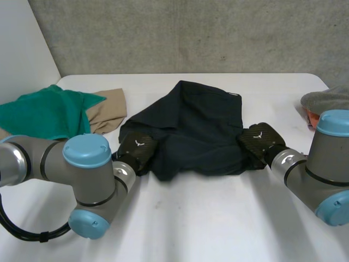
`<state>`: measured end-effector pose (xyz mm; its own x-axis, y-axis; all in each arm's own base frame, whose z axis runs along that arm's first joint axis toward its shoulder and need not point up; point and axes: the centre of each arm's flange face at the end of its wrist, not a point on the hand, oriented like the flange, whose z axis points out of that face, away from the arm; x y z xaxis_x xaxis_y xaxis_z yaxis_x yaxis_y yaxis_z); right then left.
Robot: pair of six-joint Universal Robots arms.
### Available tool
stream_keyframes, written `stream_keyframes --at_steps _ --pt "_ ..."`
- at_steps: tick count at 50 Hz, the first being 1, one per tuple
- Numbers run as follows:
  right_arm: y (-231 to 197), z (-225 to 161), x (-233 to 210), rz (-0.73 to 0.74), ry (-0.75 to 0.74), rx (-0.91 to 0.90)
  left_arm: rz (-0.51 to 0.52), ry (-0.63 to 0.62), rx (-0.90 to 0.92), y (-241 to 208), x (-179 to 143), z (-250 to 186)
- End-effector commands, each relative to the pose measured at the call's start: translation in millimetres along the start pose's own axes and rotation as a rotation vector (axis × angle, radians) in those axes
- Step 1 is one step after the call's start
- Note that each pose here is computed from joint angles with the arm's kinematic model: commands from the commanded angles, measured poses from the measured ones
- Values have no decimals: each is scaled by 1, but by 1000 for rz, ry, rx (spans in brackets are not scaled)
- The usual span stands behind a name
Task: Fold the laundry.
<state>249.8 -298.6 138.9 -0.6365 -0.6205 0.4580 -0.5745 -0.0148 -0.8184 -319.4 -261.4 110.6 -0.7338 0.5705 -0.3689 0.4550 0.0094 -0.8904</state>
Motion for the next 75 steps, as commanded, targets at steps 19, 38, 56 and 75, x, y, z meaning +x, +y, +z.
stream_keyframes --at_steps 19,38,56,75 --pt "-34 -48 14 -130 -155 -246 3 69 -155 -57 -37 -56" --pt "-26 14 5 -93 97 -125 -3 23 -75 -50 -38 -22" --pt "-22 16 -1 -88 86 -132 -65 106 -53 -41 4 -76" --pt "-19 3 -4 -82 73 -154 -85 -14 34 -23 5 -12"
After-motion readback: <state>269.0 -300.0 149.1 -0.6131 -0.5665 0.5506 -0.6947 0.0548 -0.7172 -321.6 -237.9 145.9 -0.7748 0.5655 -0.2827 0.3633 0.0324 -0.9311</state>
